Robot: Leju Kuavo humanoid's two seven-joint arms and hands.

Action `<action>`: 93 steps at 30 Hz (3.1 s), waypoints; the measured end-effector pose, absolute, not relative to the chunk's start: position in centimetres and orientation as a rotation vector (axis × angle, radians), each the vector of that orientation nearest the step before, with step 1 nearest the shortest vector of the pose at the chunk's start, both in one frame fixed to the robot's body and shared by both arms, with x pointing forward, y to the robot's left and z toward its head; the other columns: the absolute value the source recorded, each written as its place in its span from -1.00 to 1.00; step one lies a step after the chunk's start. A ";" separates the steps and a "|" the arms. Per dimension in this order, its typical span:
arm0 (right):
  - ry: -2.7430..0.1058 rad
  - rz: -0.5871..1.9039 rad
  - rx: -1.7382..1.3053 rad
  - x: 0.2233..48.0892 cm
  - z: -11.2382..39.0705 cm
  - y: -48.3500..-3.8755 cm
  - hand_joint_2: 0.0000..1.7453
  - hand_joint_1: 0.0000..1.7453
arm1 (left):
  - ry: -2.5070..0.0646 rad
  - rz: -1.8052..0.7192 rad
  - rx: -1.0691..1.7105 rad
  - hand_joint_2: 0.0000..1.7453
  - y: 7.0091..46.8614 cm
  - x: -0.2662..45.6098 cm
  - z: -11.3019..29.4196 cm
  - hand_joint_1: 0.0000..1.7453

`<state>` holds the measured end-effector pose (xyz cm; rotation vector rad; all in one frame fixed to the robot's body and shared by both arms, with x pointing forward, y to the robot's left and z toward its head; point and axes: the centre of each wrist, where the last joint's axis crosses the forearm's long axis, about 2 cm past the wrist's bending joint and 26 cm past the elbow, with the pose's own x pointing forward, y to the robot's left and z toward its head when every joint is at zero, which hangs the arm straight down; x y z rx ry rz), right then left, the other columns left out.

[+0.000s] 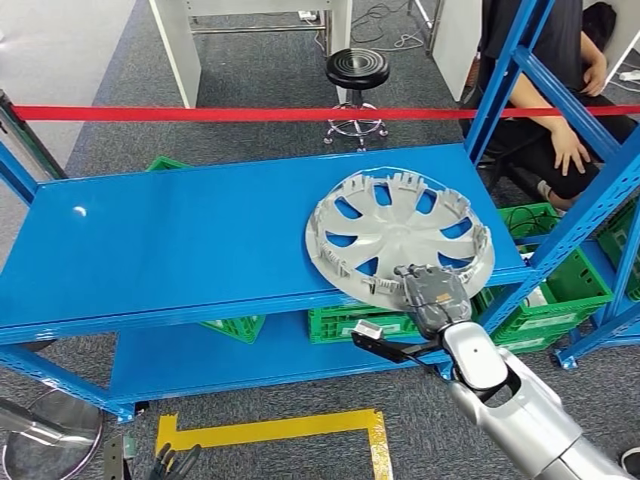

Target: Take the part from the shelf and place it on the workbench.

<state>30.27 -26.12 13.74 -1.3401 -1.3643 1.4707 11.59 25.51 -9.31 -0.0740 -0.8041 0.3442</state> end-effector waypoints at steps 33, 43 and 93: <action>-2.546 0.326 0.609 19.1 20.9 -21.8 1.00 1.00 | -0.957 0.317 -0.108 1.00 26.4 12.2 -9.1 -1.00; -2.483 0.308 0.761 19.1 20.7 -21.2 1.00 1.00 | -0.946 0.286 -0.048 1.00 26.9 12.0 -9.2 -1.00; -2.422 0.402 0.610 18.1 18.6 -21.8 1.00 1.00 | -0.675 -0.294 0.162 1.00 26.6 8.7 -9.5 -1.00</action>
